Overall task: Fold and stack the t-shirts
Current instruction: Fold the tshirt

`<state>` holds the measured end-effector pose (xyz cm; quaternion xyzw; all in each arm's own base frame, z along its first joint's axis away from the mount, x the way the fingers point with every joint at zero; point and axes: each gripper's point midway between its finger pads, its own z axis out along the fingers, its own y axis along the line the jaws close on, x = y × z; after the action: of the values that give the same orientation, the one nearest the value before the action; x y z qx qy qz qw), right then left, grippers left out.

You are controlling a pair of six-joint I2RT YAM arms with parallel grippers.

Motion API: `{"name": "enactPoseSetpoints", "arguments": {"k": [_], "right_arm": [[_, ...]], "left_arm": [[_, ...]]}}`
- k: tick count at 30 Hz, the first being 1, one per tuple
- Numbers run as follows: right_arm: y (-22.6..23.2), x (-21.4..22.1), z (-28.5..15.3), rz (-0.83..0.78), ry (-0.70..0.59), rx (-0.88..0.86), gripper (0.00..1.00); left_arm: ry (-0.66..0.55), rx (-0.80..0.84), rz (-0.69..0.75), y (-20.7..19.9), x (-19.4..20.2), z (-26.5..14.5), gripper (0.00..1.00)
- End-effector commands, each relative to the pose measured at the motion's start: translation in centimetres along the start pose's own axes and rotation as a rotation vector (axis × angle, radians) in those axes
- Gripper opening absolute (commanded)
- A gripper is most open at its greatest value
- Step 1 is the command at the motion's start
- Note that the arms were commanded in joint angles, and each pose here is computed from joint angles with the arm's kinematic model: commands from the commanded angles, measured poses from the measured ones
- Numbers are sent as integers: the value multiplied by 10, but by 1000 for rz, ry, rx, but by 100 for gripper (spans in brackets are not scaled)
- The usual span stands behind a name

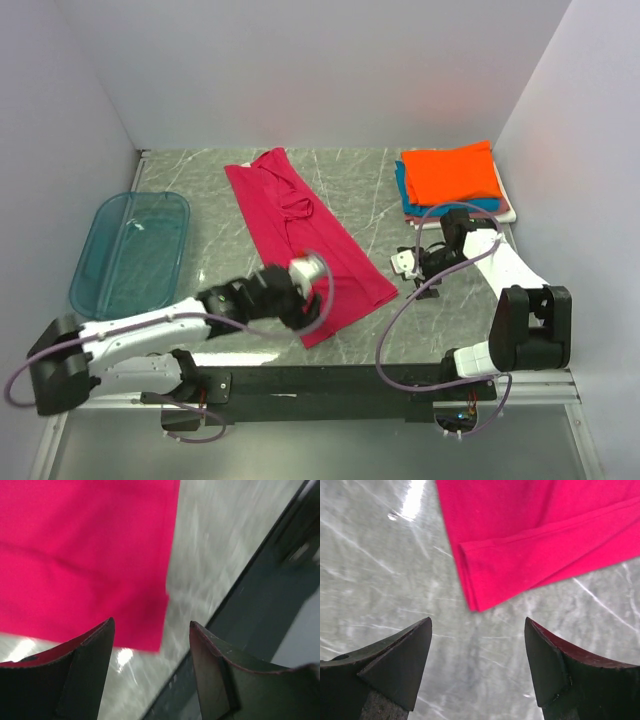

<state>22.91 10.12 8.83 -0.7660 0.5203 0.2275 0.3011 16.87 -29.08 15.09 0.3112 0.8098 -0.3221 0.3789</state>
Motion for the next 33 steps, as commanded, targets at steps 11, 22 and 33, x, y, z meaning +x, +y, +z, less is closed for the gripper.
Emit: {"name": "enactPoseSetpoints", "arguments": {"k": [11, 22, 33], "right_arm": [[24, -10, 12, -2, -83, -82, 79], [20, 9, 28, -105, 46, -73, 76], [0, 27, 54, -255, 165, -4, 72]], "left_arm": [[292, -340, 164, -3, 96, 52, 62], [410, -420, 154, -3, 131, 60, 32], [319, -302, -14, -24, 133, 51, 22]]}}
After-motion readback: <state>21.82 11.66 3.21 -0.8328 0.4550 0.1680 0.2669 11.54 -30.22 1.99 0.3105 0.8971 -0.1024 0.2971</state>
